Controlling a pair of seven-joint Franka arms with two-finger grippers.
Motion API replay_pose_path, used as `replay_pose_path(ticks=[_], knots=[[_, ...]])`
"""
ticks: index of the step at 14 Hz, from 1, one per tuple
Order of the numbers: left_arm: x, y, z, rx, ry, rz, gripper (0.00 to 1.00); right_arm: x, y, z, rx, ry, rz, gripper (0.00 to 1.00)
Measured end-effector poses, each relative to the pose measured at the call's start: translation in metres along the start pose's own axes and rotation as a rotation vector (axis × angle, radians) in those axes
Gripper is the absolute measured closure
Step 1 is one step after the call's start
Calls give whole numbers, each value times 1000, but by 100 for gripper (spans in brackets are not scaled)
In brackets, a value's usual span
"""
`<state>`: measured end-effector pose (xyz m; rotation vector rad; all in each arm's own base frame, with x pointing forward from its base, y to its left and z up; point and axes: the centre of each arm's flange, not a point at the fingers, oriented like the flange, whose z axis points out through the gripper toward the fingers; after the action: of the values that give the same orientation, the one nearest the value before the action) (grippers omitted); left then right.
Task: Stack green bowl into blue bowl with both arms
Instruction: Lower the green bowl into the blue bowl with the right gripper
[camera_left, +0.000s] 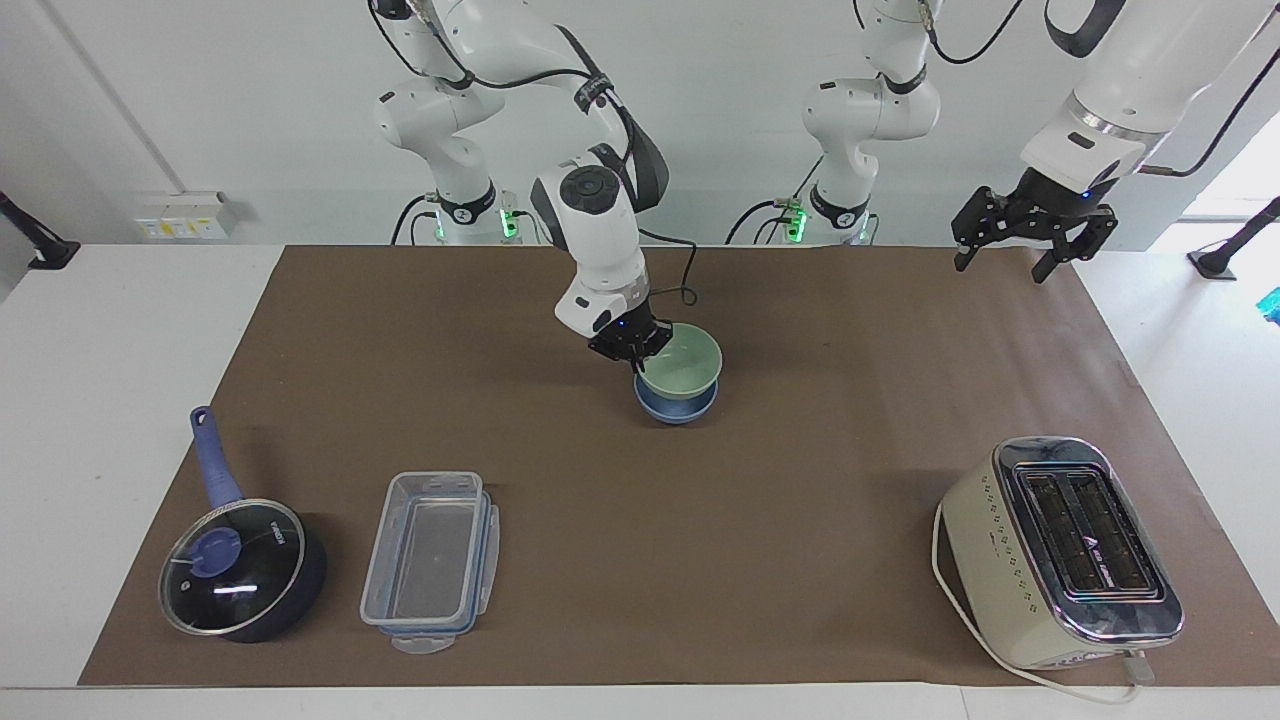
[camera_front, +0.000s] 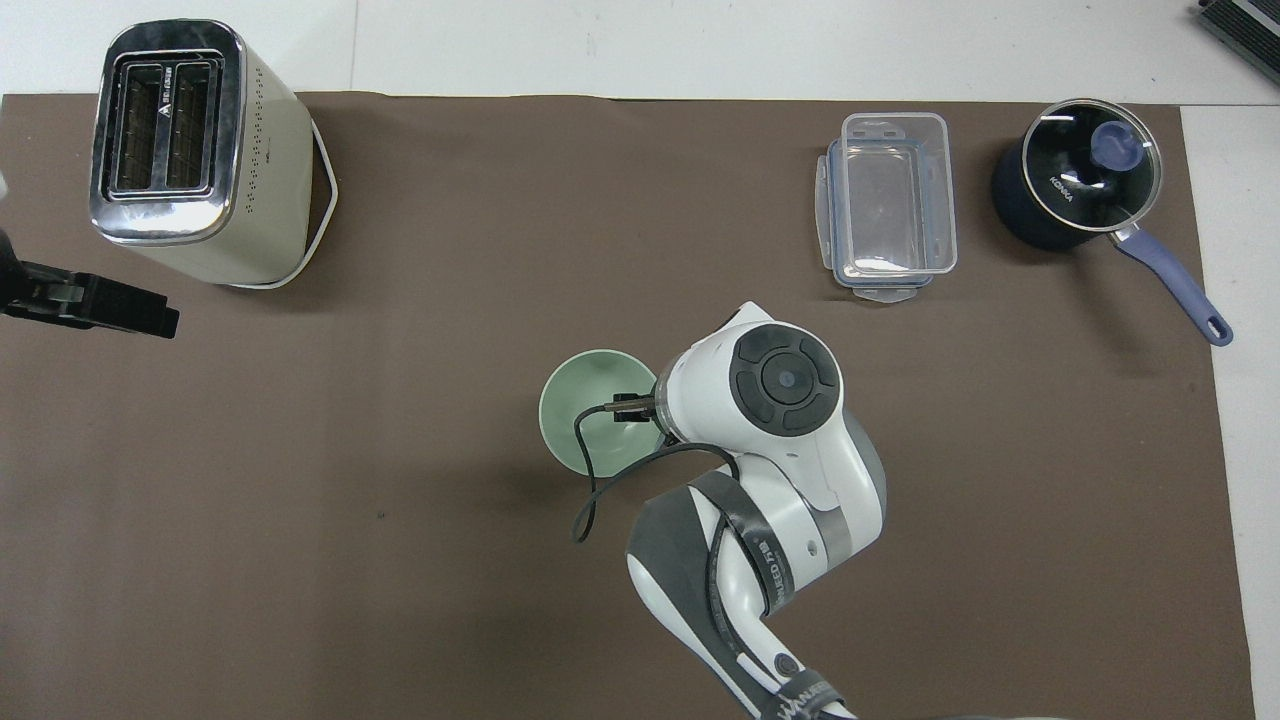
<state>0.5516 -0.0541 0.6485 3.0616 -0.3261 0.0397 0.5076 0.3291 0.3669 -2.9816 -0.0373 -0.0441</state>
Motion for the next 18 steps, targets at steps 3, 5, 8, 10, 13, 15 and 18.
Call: replay_pose_path(ticks=[3, 5, 8, 10, 13, 15, 18], knots=[[0, 0, 0, 0, 0, 0, 0, -5, -4, 4, 2, 5, -13, 95], [0, 0, 0, 0, 0, 0, 0, -7, -8, 7, 6, 15, -21, 95], [0, 0, 0, 0, 0, 0, 0, -7, -7, 8, 7, 17, -20, 95], [0, 0, 0, 0, 0, 0, 0, -6, -5, 9, 6, 19, -20, 95], [0, 0, 0, 0, 0, 1, 0, -3, 0, 11, 4, 19, -36, 95], [0, 0, 0, 0, 0, 1, 0, 0, 3, 11, 6, 28, -34, 95], [0, 1, 0, 0, 0, 1, 0, 3, 2, 16, 14, 52, -34, 95]])
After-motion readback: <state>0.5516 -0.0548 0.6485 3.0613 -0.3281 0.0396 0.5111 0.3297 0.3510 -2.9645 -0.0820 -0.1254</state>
